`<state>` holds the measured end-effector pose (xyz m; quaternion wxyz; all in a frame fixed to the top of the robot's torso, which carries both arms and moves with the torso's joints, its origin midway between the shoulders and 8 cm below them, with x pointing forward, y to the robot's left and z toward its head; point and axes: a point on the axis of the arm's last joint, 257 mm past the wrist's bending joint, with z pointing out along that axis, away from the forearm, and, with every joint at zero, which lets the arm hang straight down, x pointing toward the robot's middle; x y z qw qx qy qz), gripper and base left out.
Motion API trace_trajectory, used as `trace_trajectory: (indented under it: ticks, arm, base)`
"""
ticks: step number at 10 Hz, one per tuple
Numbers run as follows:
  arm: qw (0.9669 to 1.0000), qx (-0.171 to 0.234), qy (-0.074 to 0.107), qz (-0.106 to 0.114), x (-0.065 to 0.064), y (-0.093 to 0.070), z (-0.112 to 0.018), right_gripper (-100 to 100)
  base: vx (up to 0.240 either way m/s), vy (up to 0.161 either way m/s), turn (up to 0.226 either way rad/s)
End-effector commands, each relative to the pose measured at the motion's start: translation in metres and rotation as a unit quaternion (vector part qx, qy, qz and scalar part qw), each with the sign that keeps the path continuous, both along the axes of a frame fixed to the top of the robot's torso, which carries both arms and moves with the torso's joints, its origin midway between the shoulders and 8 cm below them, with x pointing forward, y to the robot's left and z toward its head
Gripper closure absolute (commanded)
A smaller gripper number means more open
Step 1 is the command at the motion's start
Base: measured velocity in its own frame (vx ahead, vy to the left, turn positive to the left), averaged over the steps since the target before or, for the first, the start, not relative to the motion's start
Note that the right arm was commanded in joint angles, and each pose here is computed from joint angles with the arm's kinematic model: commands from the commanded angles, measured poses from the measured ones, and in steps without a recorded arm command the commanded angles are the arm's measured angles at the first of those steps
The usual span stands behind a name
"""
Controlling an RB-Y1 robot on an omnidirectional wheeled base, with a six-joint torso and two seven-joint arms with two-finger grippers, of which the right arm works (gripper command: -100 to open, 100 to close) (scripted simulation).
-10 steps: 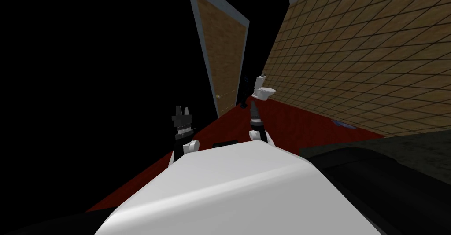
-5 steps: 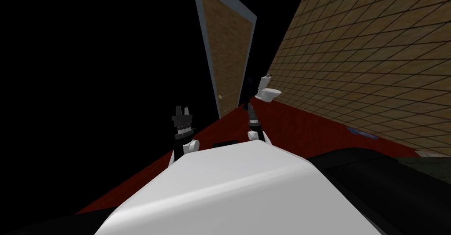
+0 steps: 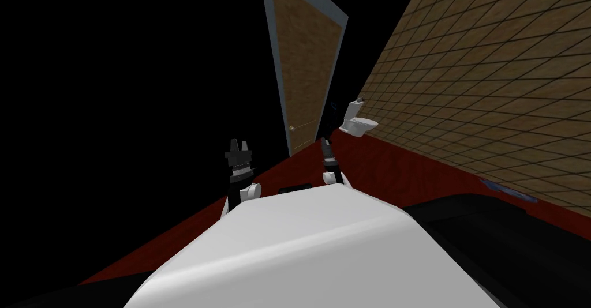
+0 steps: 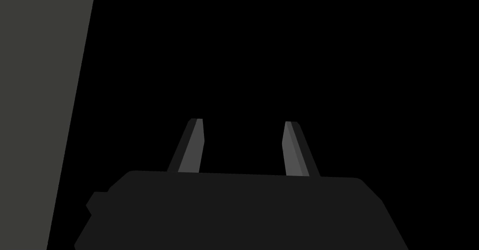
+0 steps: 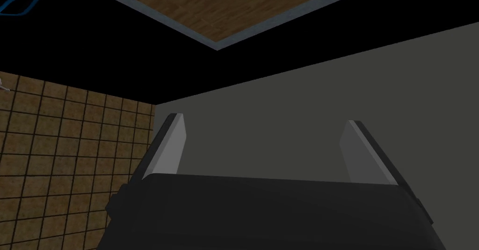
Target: Pull the door open
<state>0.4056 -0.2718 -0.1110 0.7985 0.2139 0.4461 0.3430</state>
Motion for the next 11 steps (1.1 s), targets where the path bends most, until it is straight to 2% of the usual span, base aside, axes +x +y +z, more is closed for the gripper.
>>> trace_trajectory:
  ticks: [1,6,11]
  arm:
    - [0.9998,-0.013,0.011,-0.008,0.004,0.0,-0.011,-100]
    - [0.9974,-0.051,0.044,-0.027,0.015,0.004,-0.047,-100]
    - [0.9916,-0.093,0.078,-0.045,0.024,0.008,-0.084,-100]
  base:
    - [0.094,-0.022,0.117]
    - [0.098,-0.037,0.122]
    - [0.089,-0.036,0.131]
